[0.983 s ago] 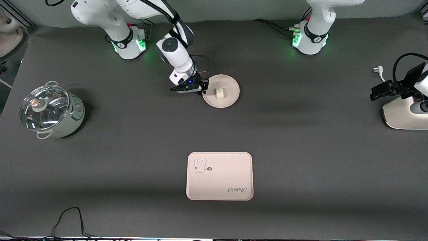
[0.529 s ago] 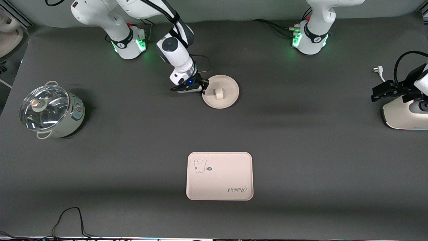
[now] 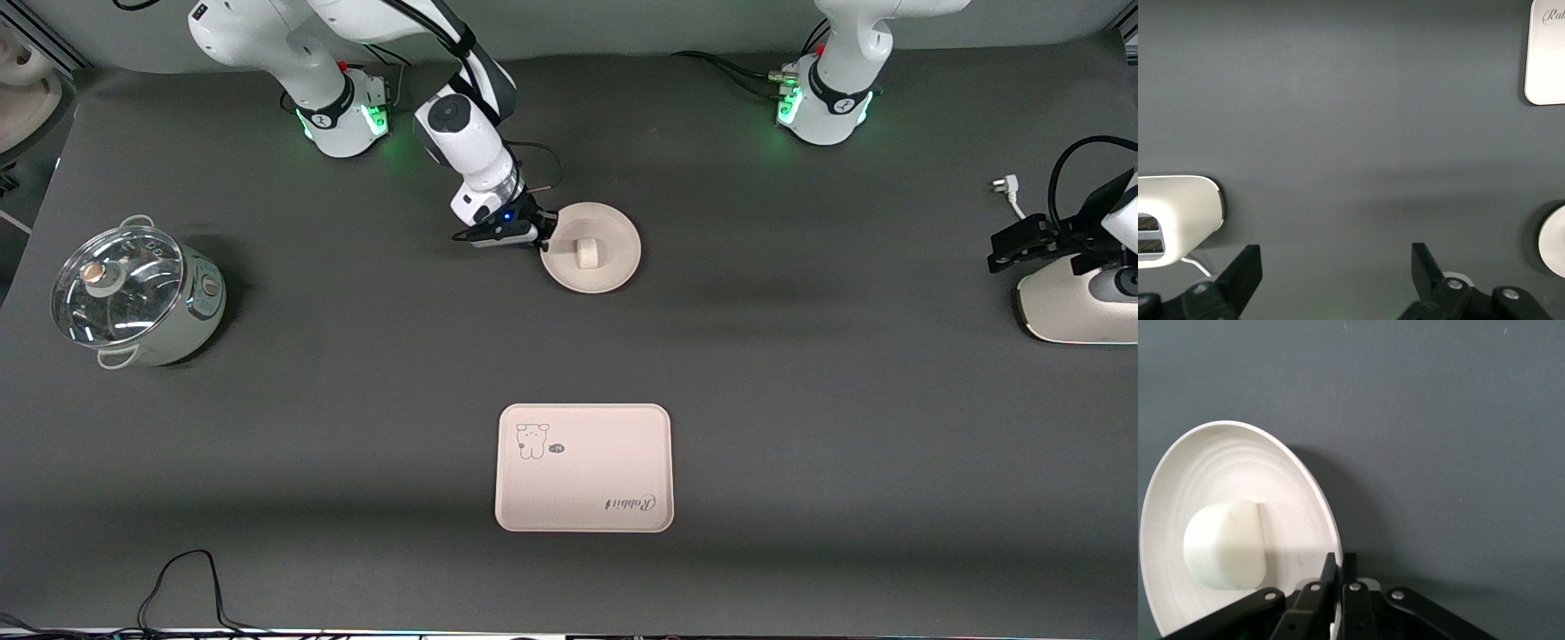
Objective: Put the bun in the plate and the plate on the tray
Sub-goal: 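Grasp the plate rim with the right gripper, then carry the plate with the right gripper onto the bunny tray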
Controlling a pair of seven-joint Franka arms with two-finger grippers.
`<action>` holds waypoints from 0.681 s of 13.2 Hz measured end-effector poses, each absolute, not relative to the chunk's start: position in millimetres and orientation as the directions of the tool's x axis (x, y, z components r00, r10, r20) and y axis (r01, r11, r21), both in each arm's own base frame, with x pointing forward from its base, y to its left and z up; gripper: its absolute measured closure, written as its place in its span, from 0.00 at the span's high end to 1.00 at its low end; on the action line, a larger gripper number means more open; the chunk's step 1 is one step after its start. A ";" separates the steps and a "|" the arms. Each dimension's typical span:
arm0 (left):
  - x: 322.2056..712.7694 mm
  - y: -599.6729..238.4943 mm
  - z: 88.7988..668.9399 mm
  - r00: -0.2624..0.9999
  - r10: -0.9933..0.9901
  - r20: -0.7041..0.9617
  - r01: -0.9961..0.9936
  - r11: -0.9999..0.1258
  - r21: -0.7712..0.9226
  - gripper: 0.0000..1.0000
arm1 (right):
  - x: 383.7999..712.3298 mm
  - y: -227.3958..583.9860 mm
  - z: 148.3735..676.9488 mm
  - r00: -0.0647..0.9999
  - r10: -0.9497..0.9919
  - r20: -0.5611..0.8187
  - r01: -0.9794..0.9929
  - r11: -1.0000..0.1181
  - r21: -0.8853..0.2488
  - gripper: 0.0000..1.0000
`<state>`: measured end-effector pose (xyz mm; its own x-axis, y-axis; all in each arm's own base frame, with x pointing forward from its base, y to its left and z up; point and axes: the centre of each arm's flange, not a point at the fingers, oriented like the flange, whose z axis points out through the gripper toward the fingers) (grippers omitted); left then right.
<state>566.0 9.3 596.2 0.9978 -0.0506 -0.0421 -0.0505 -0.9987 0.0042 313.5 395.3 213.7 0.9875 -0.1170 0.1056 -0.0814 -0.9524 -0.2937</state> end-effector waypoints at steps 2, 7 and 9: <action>566.5 9.2 595.1 0.998 -0.051 -0.043 -0.051 -0.999 0.005 1.00 | 326.9 392.0 253.3 0.986 -0.132 0.103 -0.094 -0.947 -0.309 0.05; 566.6 8.1 594.0 0.998 -0.053 -0.047 -0.052 -0.999 0.006 1.00 | 338.3 385.6 333.9 0.983 -0.145 0.117 -0.095 -0.930 -0.354 0.05; 566.7 7.9 593.6 0.997 -0.053 -0.048 -0.053 -0.999 0.006 1.00 | 350.7 382.5 341.3 0.981 -0.143 0.132 -0.087 -0.928 -0.361 0.05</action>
<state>566.7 7.9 593.6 0.9974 -0.0530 -0.0478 -0.0528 -0.9986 0.0059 350.7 382.5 341.3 0.9809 -0.1432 0.1317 -0.0870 -0.9283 -0.3614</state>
